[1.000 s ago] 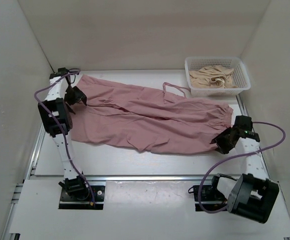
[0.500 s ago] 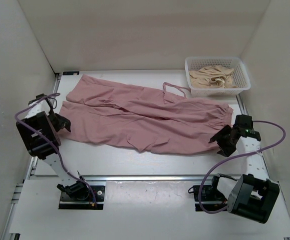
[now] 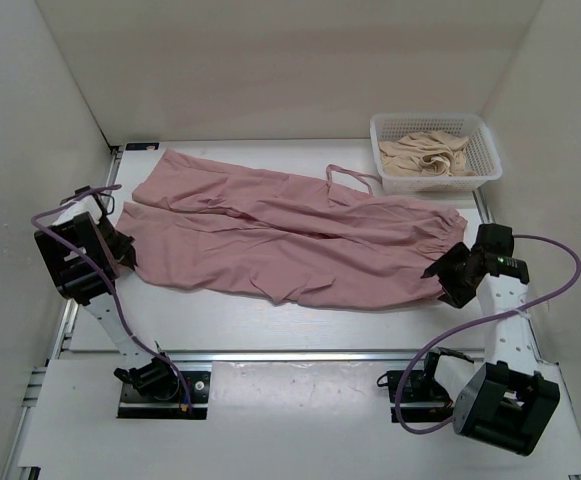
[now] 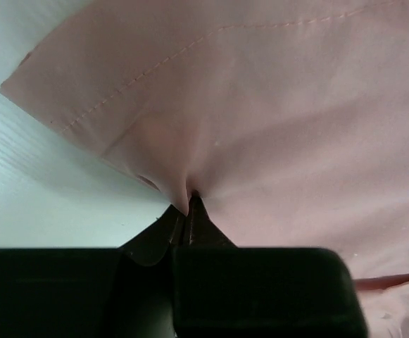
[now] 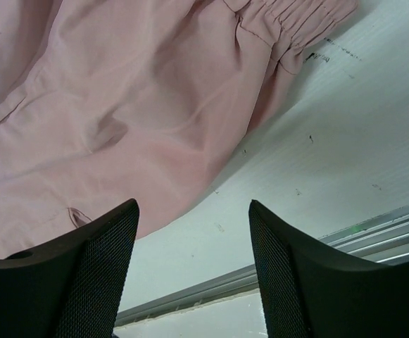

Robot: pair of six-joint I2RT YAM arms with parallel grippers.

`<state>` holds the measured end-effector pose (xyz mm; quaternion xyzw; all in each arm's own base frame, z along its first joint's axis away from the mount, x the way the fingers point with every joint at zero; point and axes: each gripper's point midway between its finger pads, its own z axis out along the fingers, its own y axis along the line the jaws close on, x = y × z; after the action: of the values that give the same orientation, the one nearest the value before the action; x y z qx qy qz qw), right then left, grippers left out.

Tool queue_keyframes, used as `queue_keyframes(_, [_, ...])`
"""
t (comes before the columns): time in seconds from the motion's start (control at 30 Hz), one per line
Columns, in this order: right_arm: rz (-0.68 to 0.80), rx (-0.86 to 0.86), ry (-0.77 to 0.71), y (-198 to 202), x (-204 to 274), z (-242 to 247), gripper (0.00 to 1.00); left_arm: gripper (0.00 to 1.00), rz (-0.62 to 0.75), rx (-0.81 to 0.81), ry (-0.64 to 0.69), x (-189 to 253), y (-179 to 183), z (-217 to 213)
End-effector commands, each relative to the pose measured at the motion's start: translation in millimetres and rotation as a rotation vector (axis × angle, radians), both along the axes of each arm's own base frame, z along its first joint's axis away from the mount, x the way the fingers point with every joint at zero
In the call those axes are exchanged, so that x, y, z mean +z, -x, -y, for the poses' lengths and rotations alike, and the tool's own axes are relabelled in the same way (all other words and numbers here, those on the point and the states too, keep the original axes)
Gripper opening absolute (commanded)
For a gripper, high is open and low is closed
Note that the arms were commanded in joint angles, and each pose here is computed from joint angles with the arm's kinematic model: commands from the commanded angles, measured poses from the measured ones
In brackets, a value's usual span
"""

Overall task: Fold and stack the trousers
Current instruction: Fold the trousers

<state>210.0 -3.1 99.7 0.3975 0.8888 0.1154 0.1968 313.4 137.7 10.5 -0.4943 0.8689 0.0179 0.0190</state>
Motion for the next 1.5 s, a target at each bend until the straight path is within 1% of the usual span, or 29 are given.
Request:
queue_keyframes(0.0, [0.042,-0.001,-0.011,0.2,17.9,-4.8,0.69,0.10,0.061,0.010,-0.022,0.0,-21.5,-10.0])
queue_keyframes(0.07, [0.031,-0.013,-0.010,4.4,15.6,-4.7,0.69,0.10,0.106,0.010,-0.044,18.5,-29.0,-13.7])
queue_keyframes(0.1, [0.031,-0.013,-0.010,4.5,15.6,-4.7,0.69,0.10,0.146,0.010,-0.064,38.9,-29.8,-14.1])
queue_keyframes(0.17, [0.019,-0.013,-0.035,4.0,10.5,-8.3,0.70,0.10,0.200,0.010,-0.090,63.4,-30.9,-14.7])
queue_keyframes(0.2, [0.012,0.007,-0.083,3.1,5.3,-16.5,0.80,0.10,0.266,0.008,-0.111,88.1,-33.4,-13.8])
queue_keyframes(0.23, [-0.014,0.026,-0.110,-1.1,-1.7,-19.4,0.87,0.10,0.289,0.007,-0.122,94.9,-32.8,-13.5])
queue_keyframes(0.3, [-0.058,0.039,-0.133,-0.5,-13.0,-21.9,0.88,0.10,0.334,-0.024,-0.136,111.9,-34.2,-9.0])
queue_keyframes(0.43, [-0.050,-0.042,-0.105,-6.5,-21.0,-9.7,0.77,0.10,0.347,-0.026,-0.132,118.2,-36.9,-8.6])
queue_keyframes(0.47, [-0.035,-0.060,-0.092,-9.2,-19.4,-6.8,0.69,0.10,0.329,-0.035,-0.125,114.3,-34.8,-7.9])
queue_keyframes(0.5, [-0.027,-0.073,-0.086,-8.7,-20.4,-5.7,0.66,0.10,0.329,-0.035,-0.125,117.3,-34.8,-7.9])
queue_keyframes(0.63, [-0.061,-0.131,-0.047,-6.2,-33.0,3.8,0.56,0.10,0.337,-0.035,-0.129,119.8,-38.9,-9.9])
queue_keyframes(0.73, [-0.084,-0.150,-0.070,-3.7,-52.6,0.7,0.55,0.10,0.339,-0.035,-0.130,122.6,-39.3,-10.1])
queue_keyframes(0.77, [-0.041,-0.149,-0.062,-12.9,-52.9,3.3,0.55,0.10,0.339,-0.035,-0.130,122.6,-39.3,-10.1])
queue_keyframes(0.83, [-0.056,-0.153,-0.088,-14.8,-63.0,-1.9,0.55,0.10,0.331,-0.035,-0.126,119.3,-39.4,-10.1])
queue_keyframes(0.93, [-0.093,-0.156,-0.066,-15.6,-74.2,-0.6,0.54,0.10,0.350,-0.040,-0.114,123.0,-46.3,-9.6])
queue_keyframes(0.97, [-0.096,-0.156,-0.066,-16.9,-76.3,-0.3,0.49,0.10,0.352,-0.042,-0.100,124.1,-48.3,-7.9])
queue_keyframes(1.0, [-0.098,-0.161,-0.055,-16.6,-76.9,1.8,0.32,0.10,0.353,-0.032,-0.098,124.2,-48.7,-7.7])
queue_keyframes(1.03, [-0.100,-0.166,-0.043,-16.2,-77.6,4.1,0.17,0.10,0.360,-0.034,-0.091,127.7,-49.9,-6.5])
queue_keyframes(1.07, [-0.068,-0.161,-0.025,-23.4,-67.6,7.8,0.06,0.10,0.375,-0.035,-0.099,133.1,-53.4,-8.2])
queue_keyframes(1.1, [-0.082,-0.168,-0.012,-19.6,-60.8,9.8,0.00,0.10,0.379,-0.037,-0.091,135.7,-53.9,-6.6])
queue_keyframes(1.13, [-0.066,-0.167,0.027,-20.9,-51.5,16.4,0.00,0.10,0.395,-0.029,-0.096,146.2,-55.1,-6.8])
queue_keyframes(1.2, [0.015,-0.170,0.076,-24.7,-12.8,23.6,0.00,0.10,0.413,-0.029,-0.105,157.9,-55.9,-7.2])
queue_keyframes(1.27, [0.107,-0.167,0.134,-25.4,20.3,30.7,0.00,0.10,0.462,-0.021,-0.127,180.1,-59.0,-8.3])
queue_keyframes(1.3, [0.116,-0.167,0.157,-21.4,30.6,33.4,0.00,0.10,0.481,-0.026,-0.122,189.6,-58.4,-5.4])
queue_keyframes(1.33, [0.167,-0.164,0.181,-27.4,54.0,37.1,0.00,0.10,0.496,-0.018,-0.131,195.4,-59.7,-10.1])
queue_keyframes(1.37, [0.181,-0.165,0.184,-28.9,63.5,37.5,0.00,0.10,0.527,-0.022,-0.137,209.4,-61.8,-9.4])
queue_keyframes(1.47, [0.201,-0.160,0.204,-28.9,92.0,39.9,0.00,0.10,0.556,-0.009,-0.141,228.3,-62.3,-11.6])
